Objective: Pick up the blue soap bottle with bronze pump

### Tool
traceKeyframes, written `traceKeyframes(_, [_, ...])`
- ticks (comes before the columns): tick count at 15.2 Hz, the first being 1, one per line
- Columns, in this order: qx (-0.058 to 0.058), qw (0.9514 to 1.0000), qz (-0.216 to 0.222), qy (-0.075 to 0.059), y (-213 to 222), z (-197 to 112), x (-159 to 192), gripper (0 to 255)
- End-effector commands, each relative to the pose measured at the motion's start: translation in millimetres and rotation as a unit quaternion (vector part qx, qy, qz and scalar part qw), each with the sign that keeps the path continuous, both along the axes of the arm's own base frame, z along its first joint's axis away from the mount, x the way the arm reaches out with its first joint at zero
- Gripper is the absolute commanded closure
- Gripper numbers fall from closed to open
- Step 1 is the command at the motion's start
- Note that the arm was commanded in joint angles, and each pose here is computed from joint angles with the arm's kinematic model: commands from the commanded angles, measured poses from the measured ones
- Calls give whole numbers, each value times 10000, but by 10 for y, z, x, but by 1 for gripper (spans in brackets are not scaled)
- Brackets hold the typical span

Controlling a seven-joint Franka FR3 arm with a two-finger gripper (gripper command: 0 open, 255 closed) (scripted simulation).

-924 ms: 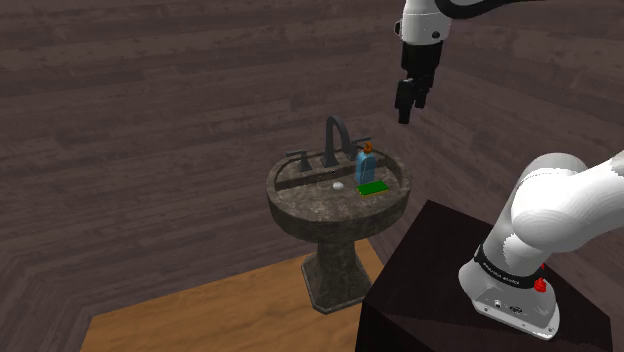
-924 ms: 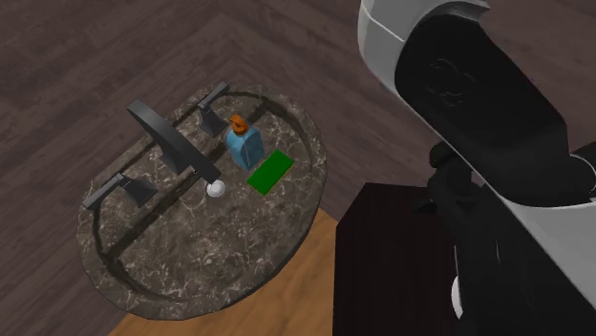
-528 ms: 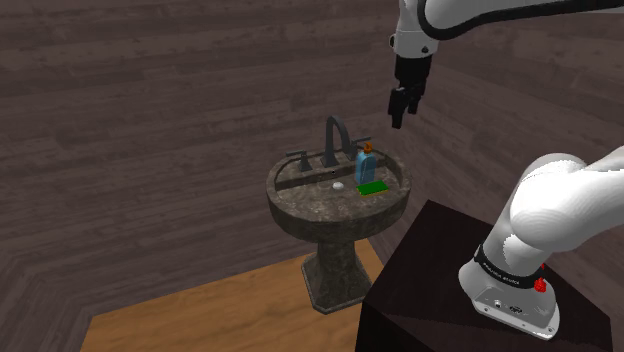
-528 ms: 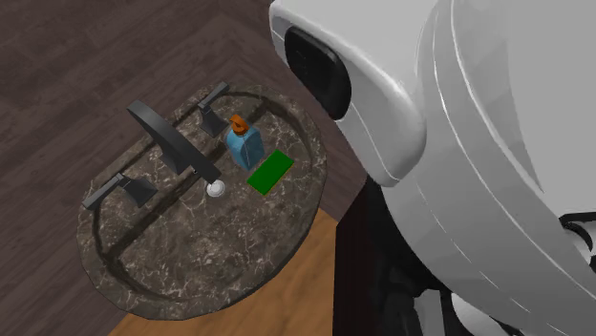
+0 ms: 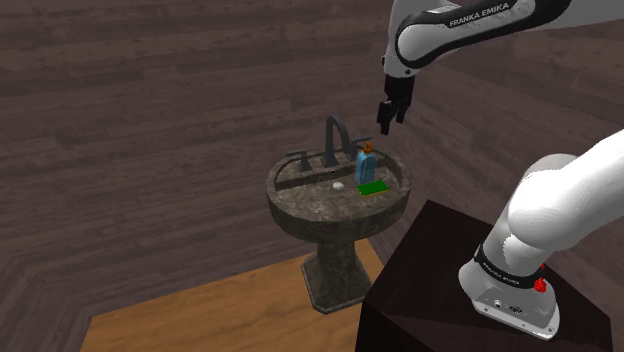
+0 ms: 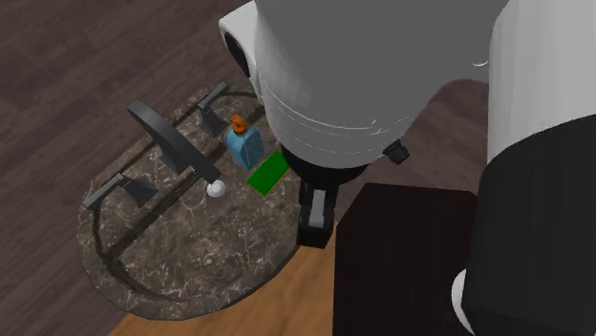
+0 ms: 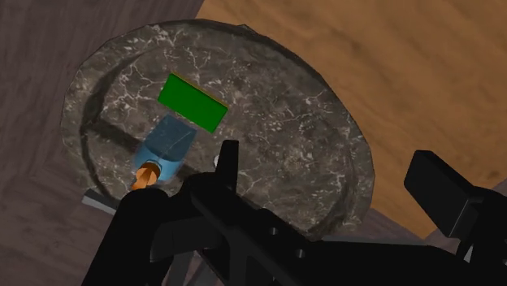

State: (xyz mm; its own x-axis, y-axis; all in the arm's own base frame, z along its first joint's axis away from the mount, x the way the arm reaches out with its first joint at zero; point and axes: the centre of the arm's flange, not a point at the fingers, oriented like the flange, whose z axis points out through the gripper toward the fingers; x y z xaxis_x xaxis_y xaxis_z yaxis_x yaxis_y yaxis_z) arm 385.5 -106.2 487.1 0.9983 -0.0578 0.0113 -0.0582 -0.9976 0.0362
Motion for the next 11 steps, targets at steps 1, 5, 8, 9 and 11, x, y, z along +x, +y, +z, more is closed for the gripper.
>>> traceKeyframes(1, [13, 10000, -44, -47, -164, -150, 121, 0])
traceKeyframes(5, [49, 9998, -128, -123, -500, -468, 365, 0])
traceKeyframes(8, [76, 9996, -191, -179, -754, -706, 548, 0])
traceKeyframes(9, [85, 9995, -212, -198, -838, -785, 609, 0])
traceKeyframes(11, [103, 9993, -254, -235, -1008, -943, 731, 0])
